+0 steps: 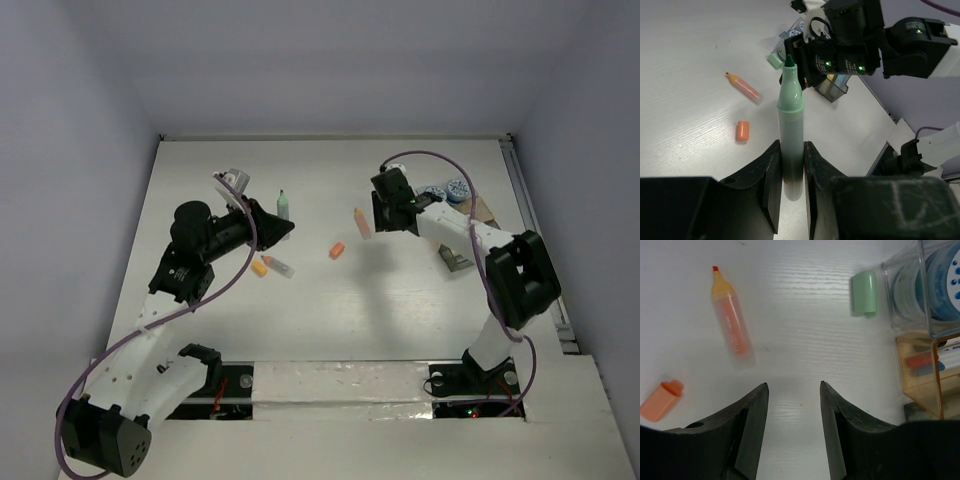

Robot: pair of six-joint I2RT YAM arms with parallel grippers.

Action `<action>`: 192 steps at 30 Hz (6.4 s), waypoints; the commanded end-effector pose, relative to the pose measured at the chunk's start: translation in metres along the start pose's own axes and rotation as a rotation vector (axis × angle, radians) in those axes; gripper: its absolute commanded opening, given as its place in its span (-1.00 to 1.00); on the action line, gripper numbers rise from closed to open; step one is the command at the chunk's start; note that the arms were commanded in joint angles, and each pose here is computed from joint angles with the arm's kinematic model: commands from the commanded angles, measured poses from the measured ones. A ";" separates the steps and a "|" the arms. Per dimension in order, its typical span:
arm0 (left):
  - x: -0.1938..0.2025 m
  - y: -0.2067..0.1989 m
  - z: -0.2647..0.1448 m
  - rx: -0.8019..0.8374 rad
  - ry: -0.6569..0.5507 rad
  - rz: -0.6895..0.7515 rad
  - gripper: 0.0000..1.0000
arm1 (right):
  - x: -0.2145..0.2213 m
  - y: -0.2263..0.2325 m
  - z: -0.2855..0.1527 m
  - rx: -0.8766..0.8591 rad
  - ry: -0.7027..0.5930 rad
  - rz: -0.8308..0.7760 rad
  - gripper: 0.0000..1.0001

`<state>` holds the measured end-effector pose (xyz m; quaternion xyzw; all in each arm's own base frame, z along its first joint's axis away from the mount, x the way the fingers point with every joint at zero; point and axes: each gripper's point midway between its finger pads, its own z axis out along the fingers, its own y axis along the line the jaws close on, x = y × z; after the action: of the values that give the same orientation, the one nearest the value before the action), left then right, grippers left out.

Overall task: Sort the stationery into containers
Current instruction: Pick up the pen cap from the center of the board, then place the pen cap at the center of the board, then close the pen cap on the pen.

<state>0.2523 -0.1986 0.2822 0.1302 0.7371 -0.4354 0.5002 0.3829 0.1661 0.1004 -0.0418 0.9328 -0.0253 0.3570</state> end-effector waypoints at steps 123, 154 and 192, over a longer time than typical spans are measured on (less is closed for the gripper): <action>-0.022 -0.029 -0.004 0.070 -0.053 0.082 -1.00 | 0.116 0.109 -0.029 -0.096 0.163 -0.122 -1.00; -0.011 -0.007 0.010 0.006 -0.007 0.066 -1.00 | -0.202 0.216 -0.273 -0.806 -0.783 0.302 -1.00; -0.015 -0.004 0.008 -0.019 -0.028 0.073 -1.00 | -0.149 0.232 -0.253 -0.797 -0.690 0.250 -1.00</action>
<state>0.2607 -0.2008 0.2613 0.1257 0.7652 -0.4046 0.4847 0.3255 0.4160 0.3426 -0.0738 0.7216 0.3620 0.5855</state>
